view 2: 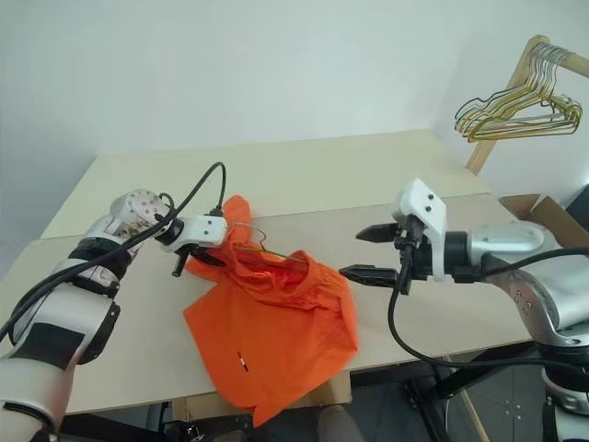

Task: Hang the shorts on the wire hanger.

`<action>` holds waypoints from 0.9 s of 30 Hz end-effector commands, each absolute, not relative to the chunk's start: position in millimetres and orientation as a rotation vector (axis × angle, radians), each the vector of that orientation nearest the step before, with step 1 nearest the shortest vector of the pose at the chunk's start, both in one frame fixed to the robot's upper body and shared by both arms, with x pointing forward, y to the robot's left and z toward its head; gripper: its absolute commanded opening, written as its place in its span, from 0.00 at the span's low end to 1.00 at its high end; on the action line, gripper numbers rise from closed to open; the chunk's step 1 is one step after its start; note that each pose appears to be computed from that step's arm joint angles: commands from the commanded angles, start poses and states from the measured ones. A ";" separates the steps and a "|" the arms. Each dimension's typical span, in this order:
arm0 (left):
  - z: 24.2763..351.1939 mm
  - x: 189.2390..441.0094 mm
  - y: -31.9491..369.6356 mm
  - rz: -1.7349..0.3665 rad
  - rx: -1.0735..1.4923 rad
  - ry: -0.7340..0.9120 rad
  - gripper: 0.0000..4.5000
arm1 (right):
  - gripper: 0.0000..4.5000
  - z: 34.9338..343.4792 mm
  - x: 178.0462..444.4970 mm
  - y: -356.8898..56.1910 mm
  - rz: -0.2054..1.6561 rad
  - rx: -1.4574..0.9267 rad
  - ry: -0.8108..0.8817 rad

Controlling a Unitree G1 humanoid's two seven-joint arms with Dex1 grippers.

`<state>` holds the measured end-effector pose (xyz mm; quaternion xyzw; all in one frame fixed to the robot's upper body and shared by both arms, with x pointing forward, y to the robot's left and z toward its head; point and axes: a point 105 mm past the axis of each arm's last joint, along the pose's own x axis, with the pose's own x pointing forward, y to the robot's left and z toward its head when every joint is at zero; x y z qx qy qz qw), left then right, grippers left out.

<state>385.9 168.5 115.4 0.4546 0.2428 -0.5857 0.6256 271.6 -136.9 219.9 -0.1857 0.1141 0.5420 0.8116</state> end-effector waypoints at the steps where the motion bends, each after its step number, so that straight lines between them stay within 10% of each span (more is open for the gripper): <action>1: 139.2 391.5 159.9 -1.340 1.042 0.470 0.00 | 0.99 217.6 267.7 -122.5 1.147 -0.531 0.326; 23: 143.8 388.7 146.6 -1.394 1.047 0.417 0.00 | 0.99 151.3 329.5 -95.9 1.000 -0.821 0.553; 27: 142.2 385.0 147.1 -1.417 1.052 0.413 0.00 | 0.79 148.1 333.8 -96.3 1.033 -0.808 0.582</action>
